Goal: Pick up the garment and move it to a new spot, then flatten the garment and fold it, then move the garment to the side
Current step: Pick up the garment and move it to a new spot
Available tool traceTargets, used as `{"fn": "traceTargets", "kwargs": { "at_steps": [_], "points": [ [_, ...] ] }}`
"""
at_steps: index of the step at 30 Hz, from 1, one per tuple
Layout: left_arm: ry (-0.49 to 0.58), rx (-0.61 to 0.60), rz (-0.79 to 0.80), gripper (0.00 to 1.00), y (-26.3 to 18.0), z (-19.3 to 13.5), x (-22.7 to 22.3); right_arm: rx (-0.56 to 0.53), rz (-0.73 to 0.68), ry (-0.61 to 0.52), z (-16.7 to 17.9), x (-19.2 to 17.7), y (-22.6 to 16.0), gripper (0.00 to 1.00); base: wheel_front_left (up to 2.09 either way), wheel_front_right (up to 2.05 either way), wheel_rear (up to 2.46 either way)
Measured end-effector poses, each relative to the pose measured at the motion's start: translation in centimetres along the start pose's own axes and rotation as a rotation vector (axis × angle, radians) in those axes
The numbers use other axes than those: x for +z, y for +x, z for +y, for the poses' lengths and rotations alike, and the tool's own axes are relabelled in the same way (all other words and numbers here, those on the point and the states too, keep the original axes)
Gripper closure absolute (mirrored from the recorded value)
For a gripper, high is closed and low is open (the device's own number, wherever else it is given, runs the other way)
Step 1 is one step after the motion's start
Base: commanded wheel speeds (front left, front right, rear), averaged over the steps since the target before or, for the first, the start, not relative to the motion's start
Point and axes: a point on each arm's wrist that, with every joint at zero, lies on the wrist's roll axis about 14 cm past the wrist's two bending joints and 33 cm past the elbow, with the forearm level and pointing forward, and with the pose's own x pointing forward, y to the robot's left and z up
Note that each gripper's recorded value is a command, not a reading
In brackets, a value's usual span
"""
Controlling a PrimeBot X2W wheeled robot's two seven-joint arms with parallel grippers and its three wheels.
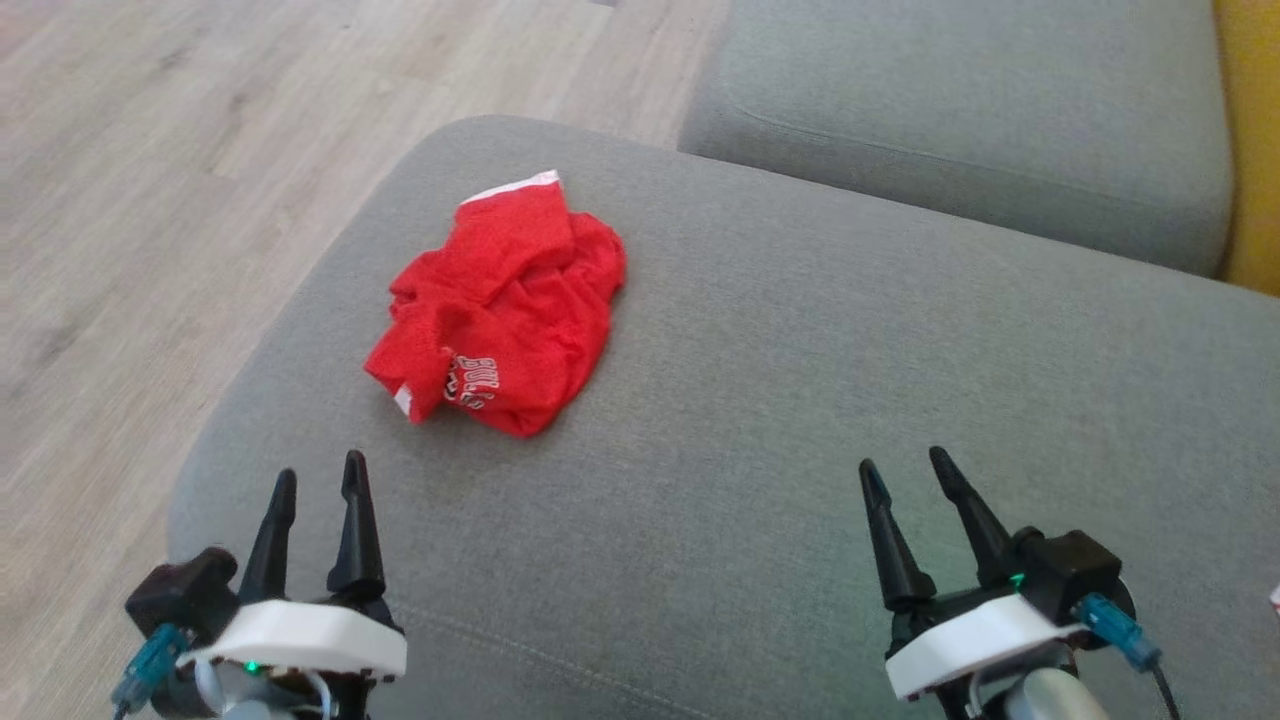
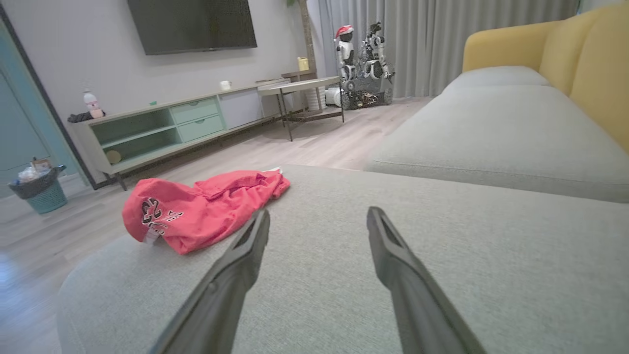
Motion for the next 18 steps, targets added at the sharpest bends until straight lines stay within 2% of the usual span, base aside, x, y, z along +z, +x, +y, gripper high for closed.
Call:
{"fn": "traceTargets", "kwargs": {
  "at_steps": [8, 13, 18],
  "points": [
    [-0.002, 0.05, -0.004, 0.0, -1.2, 1.6, 0.1, 0.048, 0.011, 0.002, 1.5, -0.3, 0.5, 0.0, 0.0, 0.0, 0.0],
    [0.001, 0.053, -0.004, 0.0, -0.9, 1.7, 0.1, 0.038, 0.018, 0.008, 1.2, -0.6, 0.3, 0.0, 0.0, 0.0, 0.0],
    [0.014, 0.109, -0.021, 0.0, 0.0, 3.6, 0.8, 0.008, 0.027, 0.019, 0.2, -1.0, 0.2, 0.0, 0.0, 0.0, 0.0]
  ]
}}
